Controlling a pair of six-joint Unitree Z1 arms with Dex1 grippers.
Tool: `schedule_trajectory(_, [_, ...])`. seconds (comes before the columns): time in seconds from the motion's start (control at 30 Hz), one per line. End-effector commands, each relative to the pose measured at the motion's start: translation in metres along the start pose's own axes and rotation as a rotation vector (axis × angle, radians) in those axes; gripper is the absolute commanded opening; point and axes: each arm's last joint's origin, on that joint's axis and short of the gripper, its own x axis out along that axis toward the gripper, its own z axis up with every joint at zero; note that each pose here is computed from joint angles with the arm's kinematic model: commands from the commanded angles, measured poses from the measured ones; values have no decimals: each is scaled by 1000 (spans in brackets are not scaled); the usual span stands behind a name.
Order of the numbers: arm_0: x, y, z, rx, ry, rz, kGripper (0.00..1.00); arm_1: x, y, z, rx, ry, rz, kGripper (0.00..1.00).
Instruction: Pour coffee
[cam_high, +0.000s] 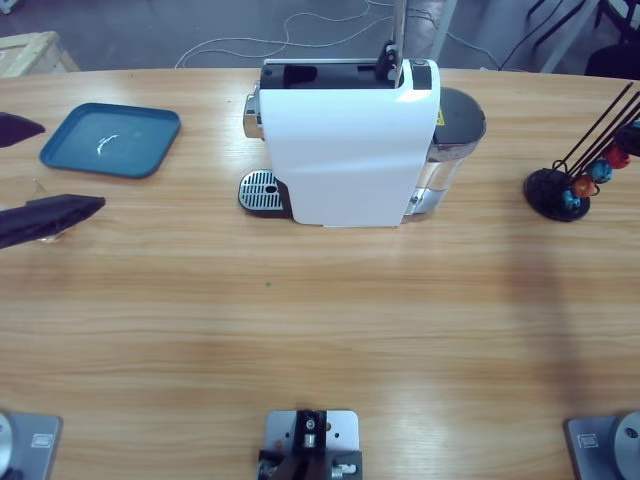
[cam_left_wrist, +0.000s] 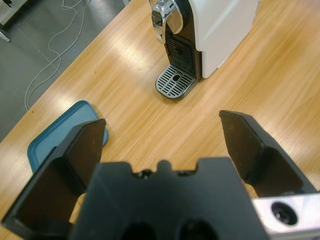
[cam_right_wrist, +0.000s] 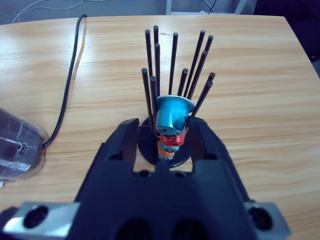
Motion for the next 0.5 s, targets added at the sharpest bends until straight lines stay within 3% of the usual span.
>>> schedule_trajectory(0.03, [11,-4,-6,6,45,2,986,11,-1,-10,-18,54,3,301])
schedule_trajectory(0.2, [10,-4,-8,6,43,2,987,14,0,-11,-23,66,3,284])
schedule_trajectory(0.27, [9,-4,-7,5,41,3,987,15,0,-11,-29,67,1,41])
schedule_trajectory(0.5, [10,-4,-7,4,41,3,987,13,-2,-9,-25,46,-27,0])
